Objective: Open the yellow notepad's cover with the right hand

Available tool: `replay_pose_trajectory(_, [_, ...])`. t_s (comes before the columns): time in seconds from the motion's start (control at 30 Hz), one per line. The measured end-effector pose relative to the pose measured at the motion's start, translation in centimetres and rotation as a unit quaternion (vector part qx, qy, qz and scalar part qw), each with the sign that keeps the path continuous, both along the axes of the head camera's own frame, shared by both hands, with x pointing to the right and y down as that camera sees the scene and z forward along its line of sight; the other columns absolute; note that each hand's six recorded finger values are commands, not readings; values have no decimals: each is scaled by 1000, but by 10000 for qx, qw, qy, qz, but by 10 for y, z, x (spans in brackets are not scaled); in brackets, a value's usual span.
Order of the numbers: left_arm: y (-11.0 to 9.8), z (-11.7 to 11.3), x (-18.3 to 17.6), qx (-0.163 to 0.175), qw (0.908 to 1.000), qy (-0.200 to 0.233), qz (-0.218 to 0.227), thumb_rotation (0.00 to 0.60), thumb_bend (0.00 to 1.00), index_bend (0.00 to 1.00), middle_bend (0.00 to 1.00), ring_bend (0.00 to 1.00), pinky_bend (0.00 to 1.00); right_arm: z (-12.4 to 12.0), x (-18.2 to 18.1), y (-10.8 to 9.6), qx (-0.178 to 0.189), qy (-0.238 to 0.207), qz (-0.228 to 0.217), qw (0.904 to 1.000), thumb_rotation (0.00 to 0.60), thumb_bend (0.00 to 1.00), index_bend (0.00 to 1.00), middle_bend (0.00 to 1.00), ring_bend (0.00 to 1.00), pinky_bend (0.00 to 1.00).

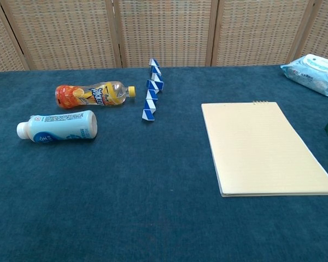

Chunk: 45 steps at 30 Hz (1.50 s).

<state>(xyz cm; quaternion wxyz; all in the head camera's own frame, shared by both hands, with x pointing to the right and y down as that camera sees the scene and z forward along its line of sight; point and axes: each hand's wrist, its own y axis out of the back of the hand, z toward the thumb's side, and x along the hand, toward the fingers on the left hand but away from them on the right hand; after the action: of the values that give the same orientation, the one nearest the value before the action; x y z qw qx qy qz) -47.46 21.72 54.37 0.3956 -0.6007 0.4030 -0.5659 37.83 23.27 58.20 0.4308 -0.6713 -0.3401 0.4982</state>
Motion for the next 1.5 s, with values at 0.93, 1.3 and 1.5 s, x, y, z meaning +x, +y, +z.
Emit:
replay_pose_trajectory(0.93, [-4,0,-8,-116,9997,132,-147,600,0,0,0,0,0,109,-63,3,-599,373,-1535,9856,600,363,76,4,0,0])
replay_pose_trajectory(1.3, [-6,-1,-10,-108,9996,146,-194,600,0,0,0,0,0,122,-62,2,-681,620,-1553,9836,600,363,76,5,0,0])
replay_pose_trajectory(1.5, [-6,-2,-11,-106,9996,163,-220,600,0,0,0,0,0,125,-62,-1,-691,632,-1500,9842,600,363,76,8,0,0])
